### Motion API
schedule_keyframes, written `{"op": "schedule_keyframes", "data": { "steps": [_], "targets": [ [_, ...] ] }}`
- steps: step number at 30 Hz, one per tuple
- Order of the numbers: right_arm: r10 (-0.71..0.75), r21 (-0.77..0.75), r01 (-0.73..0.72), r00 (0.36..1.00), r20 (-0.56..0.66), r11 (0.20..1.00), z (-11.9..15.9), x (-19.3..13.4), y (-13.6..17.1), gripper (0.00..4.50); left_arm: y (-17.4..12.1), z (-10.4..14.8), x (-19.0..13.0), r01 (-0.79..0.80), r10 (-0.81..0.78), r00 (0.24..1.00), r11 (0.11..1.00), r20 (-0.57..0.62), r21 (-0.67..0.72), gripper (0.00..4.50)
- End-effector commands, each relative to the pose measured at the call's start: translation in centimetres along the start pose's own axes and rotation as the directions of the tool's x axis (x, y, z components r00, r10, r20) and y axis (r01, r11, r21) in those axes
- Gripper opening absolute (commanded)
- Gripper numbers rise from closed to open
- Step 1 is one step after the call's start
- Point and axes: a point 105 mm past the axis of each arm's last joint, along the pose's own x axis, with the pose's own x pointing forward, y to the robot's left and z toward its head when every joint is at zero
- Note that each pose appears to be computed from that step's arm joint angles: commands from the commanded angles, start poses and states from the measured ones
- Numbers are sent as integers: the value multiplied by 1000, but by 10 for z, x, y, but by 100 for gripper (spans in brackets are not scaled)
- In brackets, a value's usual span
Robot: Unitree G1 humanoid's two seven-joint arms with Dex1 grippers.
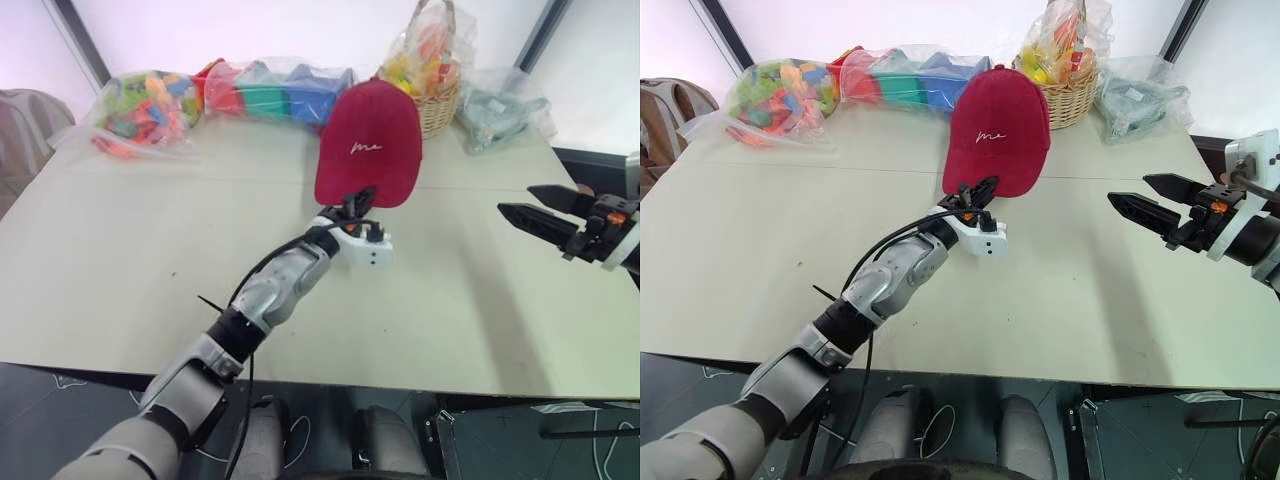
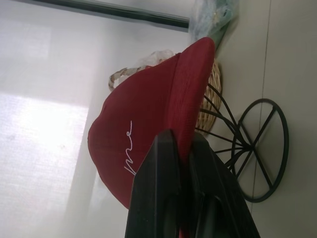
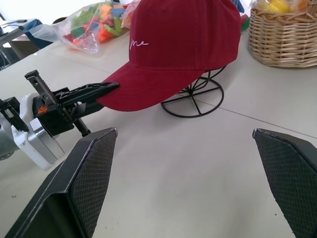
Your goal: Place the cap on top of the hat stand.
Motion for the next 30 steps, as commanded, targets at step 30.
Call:
{"op": "schedule_keyframes", "data": {
  "steps": [30],
  "targets": [
    [-3,-31,5,998,61,1000,11,4,6,450,-34,-8,-10,217,-238,971,920,24,327,4]
  ]
}}
